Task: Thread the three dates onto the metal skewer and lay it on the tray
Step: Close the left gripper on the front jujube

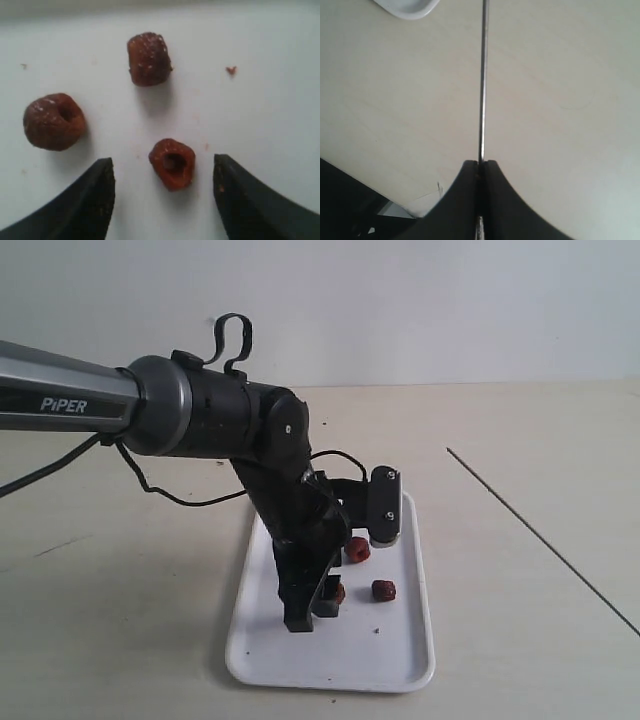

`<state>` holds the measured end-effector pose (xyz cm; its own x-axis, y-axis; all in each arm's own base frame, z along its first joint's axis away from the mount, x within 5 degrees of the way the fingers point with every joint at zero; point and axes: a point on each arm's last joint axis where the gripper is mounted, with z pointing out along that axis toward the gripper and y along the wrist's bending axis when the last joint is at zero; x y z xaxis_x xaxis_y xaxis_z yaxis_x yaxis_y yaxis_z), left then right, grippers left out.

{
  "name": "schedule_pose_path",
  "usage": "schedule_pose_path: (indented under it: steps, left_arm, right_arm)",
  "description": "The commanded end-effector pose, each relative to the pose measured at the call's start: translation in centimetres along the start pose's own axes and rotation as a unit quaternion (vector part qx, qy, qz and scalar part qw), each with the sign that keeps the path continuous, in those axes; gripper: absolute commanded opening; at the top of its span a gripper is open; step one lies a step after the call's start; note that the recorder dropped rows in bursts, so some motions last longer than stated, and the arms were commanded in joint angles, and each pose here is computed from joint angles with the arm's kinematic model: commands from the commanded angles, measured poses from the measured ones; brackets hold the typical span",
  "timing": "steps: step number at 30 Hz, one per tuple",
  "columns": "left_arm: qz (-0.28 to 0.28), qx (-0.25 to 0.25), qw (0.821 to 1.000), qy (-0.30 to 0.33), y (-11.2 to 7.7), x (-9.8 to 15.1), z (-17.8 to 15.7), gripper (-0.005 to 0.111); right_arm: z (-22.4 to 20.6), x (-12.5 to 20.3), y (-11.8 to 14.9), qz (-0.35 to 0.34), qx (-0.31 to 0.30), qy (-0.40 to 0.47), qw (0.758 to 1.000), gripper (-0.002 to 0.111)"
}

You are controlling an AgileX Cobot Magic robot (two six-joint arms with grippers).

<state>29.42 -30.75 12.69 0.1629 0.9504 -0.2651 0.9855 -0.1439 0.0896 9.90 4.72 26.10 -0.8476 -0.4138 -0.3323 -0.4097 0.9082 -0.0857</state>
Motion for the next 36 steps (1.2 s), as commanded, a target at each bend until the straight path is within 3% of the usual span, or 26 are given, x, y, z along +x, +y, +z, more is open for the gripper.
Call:
schedule_pose_path:
  steps: [1, 9, 19, 26, 32, 36]
  left_arm:
    - [0.005, -0.009, 1.0, -0.008, -0.16, -0.57, 0.34, 0.058]
    - [0.008, 0.026, 1.0, 0.013, -0.79, -0.15, 1.03, 0.058]
    - [0.007, 0.022, 1.0, 0.012, -0.7, -0.14, 1.16, 0.058]
    - [0.007, 0.022, 1.0, 0.012, -0.7, -0.14, 1.16, 0.041]
    - [0.007, 0.023, 1.0, 0.012, -0.71, -0.14, 1.16, 0.05]
    - [0.007, 0.023, 1.0, 0.012, -0.71, -0.14, 1.16, 0.047]
  right_arm:
    - [-0.03, 0.25, -0.09, -0.003, 0.004, 0.003, 1.0, 0.0]
    - [-0.03, 0.27, -0.09, -0.003, 0.004, 0.004, 1.0, 0.0]
    - [-0.03, 0.27, -0.09, -0.005, 0.004, 0.004, 1.0, 0.0]
    - [-0.03, 0.27, -0.09, -0.005, 0.004, 0.004, 1.0, 0.0]
    - [-0.03, 0.27, -0.09, -0.005, 0.004, 0.004, 1.0, 0.0]
    - [-0.03, 0.27, -0.09, -0.005, 0.004, 0.004, 1.0, 0.0]
